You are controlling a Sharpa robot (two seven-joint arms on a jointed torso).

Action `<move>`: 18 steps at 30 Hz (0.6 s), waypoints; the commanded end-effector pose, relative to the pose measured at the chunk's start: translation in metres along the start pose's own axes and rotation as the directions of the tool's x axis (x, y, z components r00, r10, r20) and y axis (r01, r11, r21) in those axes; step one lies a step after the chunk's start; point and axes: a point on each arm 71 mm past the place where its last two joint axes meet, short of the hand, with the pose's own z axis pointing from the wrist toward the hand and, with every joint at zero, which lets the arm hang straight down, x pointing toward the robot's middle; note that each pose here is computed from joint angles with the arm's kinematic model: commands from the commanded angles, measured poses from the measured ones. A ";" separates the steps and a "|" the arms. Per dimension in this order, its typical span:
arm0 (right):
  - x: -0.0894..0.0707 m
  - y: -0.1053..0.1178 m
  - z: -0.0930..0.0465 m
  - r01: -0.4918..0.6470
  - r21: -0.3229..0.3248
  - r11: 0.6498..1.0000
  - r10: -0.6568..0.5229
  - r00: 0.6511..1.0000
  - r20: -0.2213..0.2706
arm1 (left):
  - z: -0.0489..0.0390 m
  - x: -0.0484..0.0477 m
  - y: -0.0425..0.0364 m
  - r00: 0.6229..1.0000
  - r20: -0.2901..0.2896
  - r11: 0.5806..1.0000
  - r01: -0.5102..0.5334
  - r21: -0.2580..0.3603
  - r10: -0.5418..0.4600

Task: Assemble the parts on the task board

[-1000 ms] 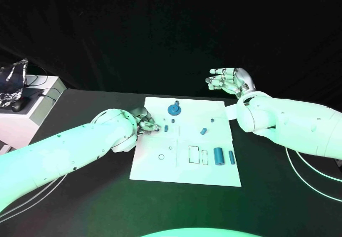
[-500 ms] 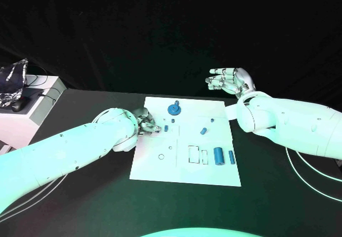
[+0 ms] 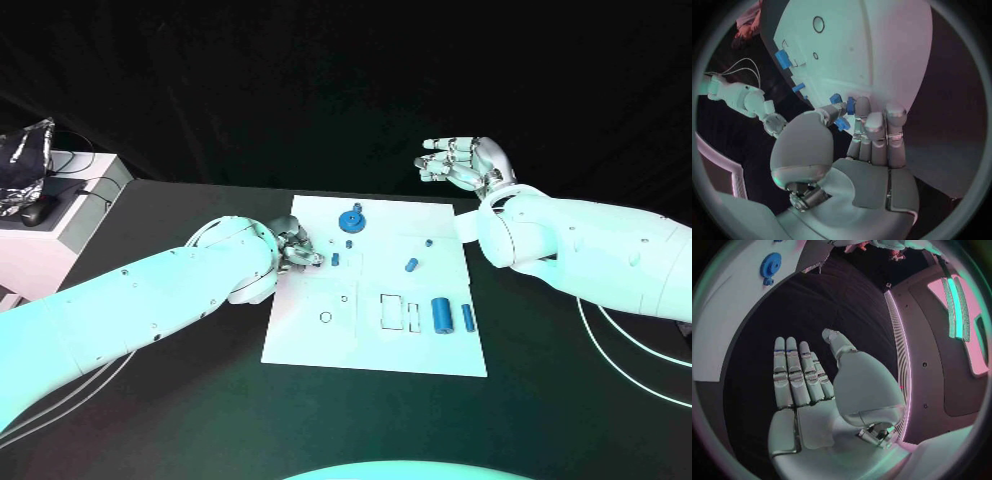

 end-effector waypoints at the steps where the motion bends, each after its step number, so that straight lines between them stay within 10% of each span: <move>1: 0.001 0.001 -0.001 -0.001 -0.013 1.000 0.001 1.000 -0.018 | 0.0013 0.0035 0.0035 1.000 -0.019 0.999 -0.023 -0.024 0.022; 18: 0.001 0.001 -0.001 -0.001 -0.014 1.000 0.001 1.000 -0.017 | 0.0017 0.0004 0.0042 1.000 0.005 1.000 -0.010 -0.022 0.010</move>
